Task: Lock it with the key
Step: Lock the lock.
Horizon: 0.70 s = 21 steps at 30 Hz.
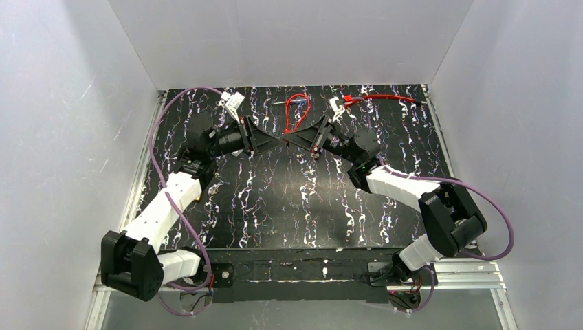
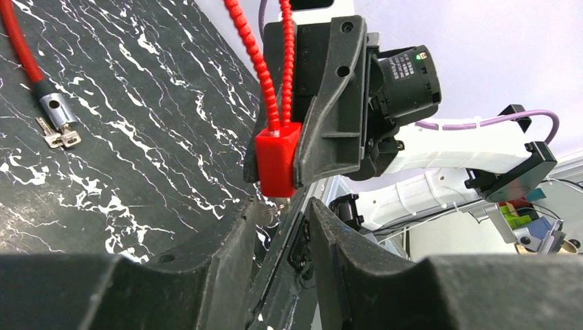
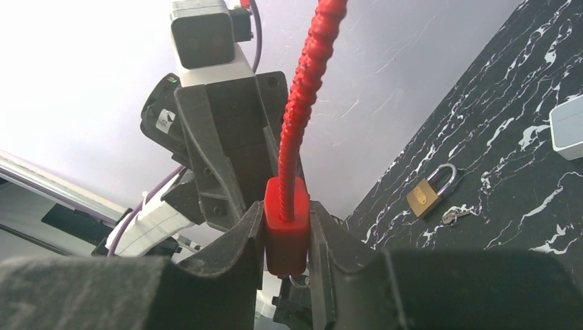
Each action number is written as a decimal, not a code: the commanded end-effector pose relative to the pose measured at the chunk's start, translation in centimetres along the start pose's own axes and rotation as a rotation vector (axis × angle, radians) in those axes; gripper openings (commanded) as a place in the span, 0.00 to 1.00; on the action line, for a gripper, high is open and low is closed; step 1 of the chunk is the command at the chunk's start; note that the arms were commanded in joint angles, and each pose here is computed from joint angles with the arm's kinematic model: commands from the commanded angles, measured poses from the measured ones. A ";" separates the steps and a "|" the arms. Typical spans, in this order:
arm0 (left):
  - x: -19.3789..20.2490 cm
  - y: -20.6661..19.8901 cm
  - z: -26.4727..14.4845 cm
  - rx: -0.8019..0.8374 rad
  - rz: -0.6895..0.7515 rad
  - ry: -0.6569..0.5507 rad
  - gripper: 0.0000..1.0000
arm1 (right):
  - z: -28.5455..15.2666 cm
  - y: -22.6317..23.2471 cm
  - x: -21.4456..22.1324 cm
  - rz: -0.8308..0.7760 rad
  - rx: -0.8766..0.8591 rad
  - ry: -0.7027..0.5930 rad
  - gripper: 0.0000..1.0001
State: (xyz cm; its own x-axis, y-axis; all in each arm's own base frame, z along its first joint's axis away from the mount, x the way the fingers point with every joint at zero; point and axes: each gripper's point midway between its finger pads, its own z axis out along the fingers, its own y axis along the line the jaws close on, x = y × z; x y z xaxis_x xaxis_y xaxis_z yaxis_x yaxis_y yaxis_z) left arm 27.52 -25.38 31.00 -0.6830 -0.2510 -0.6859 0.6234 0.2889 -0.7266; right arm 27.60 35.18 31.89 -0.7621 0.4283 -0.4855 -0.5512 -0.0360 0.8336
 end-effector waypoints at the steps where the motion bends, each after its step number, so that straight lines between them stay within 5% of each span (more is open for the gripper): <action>1: 0.8 0.0 0.0 0.007 0.000 0.016 0.35 | 0.1 3.2 -1.4 -0.076 -0.115 -0.057 0.01; 7: 0.9 0.7 0.3 -0.014 -0.017 0.012 0.57 | 0.1 3.7 -0.9 -0.079 -0.146 -0.048 0.01; 16: 0.9 1.3 0.5 -0.029 -0.026 0.010 0.55 | -0.2 4.8 -0.6 -0.085 -0.186 -0.038 0.01; 21: 1.3 1.9 0.4 -0.051 -0.076 0.005 0.41 | -0.5 5.5 -0.5 -0.093 -0.217 -0.037 0.01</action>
State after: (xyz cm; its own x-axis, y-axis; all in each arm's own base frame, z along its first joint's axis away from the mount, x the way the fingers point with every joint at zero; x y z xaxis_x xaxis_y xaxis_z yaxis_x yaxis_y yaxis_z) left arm 27.61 -25.83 29.52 -0.7219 -0.2463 -0.6467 0.5791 0.2966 -0.7594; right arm 26.63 35.01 33.31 -0.7459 0.4427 -0.4976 -0.5912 -0.0960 0.8008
